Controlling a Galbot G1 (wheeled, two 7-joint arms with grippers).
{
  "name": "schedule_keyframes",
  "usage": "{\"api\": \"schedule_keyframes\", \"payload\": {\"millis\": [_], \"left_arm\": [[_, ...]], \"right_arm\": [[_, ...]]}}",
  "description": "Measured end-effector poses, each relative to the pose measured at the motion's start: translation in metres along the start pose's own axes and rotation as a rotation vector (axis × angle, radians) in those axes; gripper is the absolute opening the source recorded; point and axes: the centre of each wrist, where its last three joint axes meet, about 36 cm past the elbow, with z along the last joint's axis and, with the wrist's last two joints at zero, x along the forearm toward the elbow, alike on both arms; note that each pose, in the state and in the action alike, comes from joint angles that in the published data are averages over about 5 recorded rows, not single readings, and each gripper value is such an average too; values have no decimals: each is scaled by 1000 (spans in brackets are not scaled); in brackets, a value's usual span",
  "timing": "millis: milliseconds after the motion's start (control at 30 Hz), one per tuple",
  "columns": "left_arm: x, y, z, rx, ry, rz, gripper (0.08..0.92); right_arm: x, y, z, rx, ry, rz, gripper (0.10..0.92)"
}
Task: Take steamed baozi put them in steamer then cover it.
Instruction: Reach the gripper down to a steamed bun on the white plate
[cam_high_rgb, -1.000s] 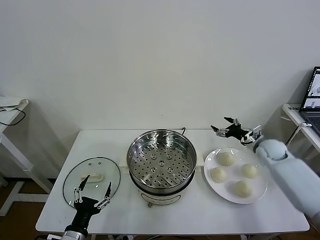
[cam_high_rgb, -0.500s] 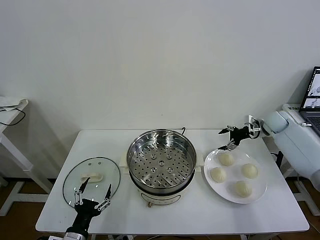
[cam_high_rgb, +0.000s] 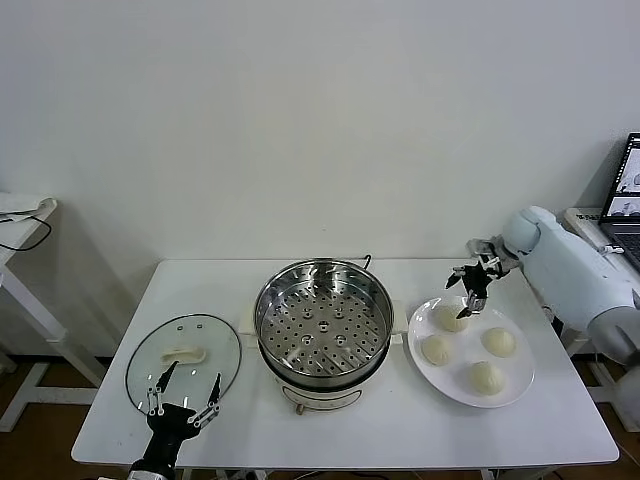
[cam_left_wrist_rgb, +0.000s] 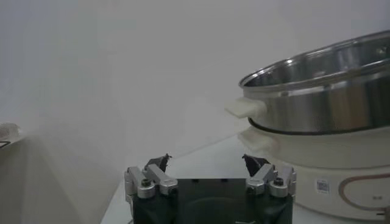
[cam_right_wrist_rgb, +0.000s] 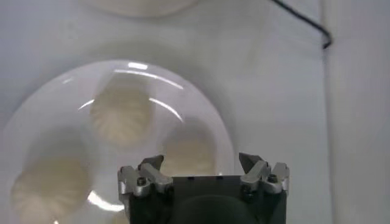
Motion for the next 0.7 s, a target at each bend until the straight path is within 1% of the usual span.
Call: {"api": "schedule_keyframes", "payload": {"millis": [267,567,700], "left_arm": [[0,0,1,0,3,-5,823],[0,1,1,0,4,-8,823],[0,0,3,0,7,-8,823]], "right_arm": [[-21,2,-3,18,34,-10,823],[-35,5,-5,36,66,5,822],[-38,6,-5,42,72,16,800]]}}
